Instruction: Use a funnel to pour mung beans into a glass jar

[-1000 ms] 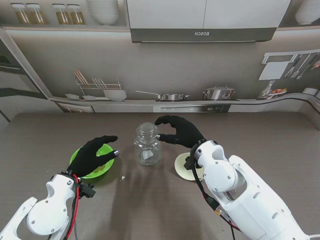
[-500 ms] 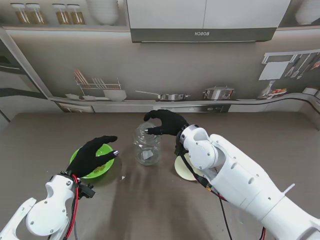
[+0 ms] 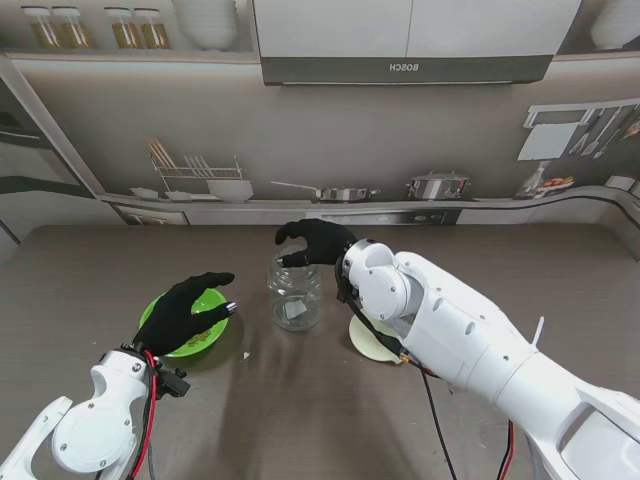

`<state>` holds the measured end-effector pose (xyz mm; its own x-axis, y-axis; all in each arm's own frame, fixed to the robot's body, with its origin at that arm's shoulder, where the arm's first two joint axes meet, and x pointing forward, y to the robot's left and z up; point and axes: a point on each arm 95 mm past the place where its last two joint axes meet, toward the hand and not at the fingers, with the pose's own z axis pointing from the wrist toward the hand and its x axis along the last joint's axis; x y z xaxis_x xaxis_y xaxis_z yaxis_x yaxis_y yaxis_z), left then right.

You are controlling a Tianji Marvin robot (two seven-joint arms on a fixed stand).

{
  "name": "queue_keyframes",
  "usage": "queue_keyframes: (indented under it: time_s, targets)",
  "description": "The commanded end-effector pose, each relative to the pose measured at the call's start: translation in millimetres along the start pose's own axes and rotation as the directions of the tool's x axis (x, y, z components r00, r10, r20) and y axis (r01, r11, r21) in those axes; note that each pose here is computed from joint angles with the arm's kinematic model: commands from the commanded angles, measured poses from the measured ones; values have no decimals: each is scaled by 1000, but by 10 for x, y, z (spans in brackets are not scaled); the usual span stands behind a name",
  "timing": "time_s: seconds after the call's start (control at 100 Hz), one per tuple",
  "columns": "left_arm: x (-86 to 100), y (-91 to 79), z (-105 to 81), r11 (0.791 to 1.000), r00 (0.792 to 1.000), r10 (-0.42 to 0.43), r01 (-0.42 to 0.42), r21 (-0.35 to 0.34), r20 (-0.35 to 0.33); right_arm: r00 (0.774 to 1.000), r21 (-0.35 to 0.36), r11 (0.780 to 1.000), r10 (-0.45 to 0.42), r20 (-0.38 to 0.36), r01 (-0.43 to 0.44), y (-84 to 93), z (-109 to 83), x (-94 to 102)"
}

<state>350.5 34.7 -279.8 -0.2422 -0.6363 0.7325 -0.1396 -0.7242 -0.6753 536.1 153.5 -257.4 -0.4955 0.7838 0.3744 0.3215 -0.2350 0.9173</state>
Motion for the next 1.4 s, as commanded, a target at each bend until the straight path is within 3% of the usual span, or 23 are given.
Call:
queue_keyframes:
  time_s: [0.0,0.37,0.68,1.39]
  targets:
    - [46,16,3,1000,1000,-7,7,-17,-11,1000,18,1000,0,-17,0,-24,40,61]
    - [42,28,11,1000,1000,-11,11,-25,-11,999,95,994,-43,-26,46,-175,134,-7]
    - [41,34,12,1000,1000,-15,15,-27,-7,999,147,989,-32,-17,34,-328,136,-85]
    - [44,35,12,999,1000,-20,20,-28,-4,997,248,967,70,-15,-64,-795,30,-166]
